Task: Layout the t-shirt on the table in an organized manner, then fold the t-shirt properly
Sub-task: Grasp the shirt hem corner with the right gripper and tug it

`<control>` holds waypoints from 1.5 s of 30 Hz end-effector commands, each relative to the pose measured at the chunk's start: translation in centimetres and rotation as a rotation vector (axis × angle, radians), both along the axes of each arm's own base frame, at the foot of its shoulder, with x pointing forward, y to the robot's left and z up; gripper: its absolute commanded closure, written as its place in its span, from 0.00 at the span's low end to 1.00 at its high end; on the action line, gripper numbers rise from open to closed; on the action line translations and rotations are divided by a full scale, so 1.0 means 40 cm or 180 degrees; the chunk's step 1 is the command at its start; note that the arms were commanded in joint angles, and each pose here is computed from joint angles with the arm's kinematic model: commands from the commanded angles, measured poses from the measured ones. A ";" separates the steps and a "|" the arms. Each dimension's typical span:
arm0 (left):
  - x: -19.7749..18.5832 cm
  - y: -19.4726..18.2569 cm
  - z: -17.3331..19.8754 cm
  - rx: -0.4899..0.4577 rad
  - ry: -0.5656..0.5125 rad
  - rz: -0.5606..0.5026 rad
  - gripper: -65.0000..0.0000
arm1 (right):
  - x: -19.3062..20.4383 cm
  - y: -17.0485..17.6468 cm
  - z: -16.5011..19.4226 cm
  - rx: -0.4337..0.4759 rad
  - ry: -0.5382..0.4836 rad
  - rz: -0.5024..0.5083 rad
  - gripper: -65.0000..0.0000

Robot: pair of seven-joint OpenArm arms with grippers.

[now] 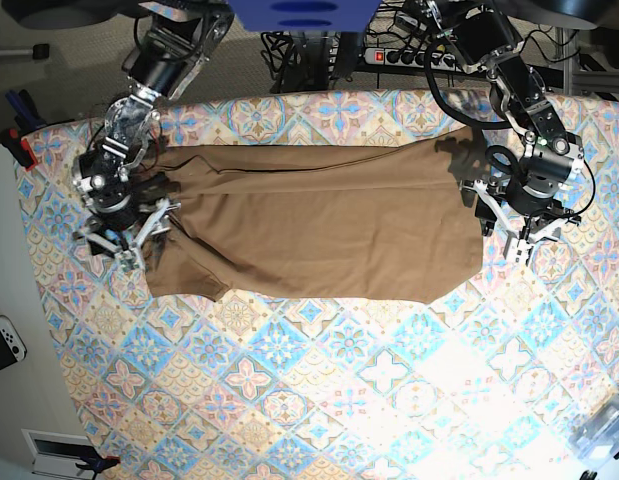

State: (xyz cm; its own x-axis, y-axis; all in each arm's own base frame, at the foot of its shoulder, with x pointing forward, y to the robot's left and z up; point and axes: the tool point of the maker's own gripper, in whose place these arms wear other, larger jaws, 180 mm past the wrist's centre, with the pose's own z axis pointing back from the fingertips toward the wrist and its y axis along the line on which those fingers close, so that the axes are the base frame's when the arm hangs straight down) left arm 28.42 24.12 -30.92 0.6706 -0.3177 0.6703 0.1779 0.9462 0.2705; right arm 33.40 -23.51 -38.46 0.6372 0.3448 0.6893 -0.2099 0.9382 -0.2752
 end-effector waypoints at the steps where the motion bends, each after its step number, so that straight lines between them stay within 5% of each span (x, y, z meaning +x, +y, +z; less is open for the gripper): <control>1: 0.016 -0.002 0.026 0.0002 -0.0138 -0.0015 0.46 | 0.094 0.005 0.102 0.0086 -0.0472 0.0013 0.40; 5: 0.016 -0.002 0.026 0.0002 -0.0138 -0.0015 0.46 | 0.187 0.010 0.125 0.0231 -0.0509 0.0035 0.40; 10: 0.015 0.001 0.026 0.0007 -0.0136 -0.0004 0.46 | 0.166 -0.040 0.021 0.0274 -0.0083 0.0023 0.40; 15: 0.015 0.000 0.026 0.0007 -0.0136 -0.0008 0.46 | 0.226 -0.062 0.022 0.0419 -0.0044 0.0025 0.40; 32: 0.015 0.003 0.028 0.0007 -0.0142 0.0001 0.46 | 0.190 0.054 -0.146 0.1045 0.0318 0.0175 0.40; 39: 0.014 0.005 0.027 0.0013 -0.0137 0.0006 0.46 | 0.206 0.045 -0.121 0.1045 0.0159 0.0163 0.40; 45: 0.014 0.006 0.028 0.0018 -0.0137 0.0005 0.46 | 0.251 -0.017 -0.012 0.0837 -0.0255 0.0079 0.40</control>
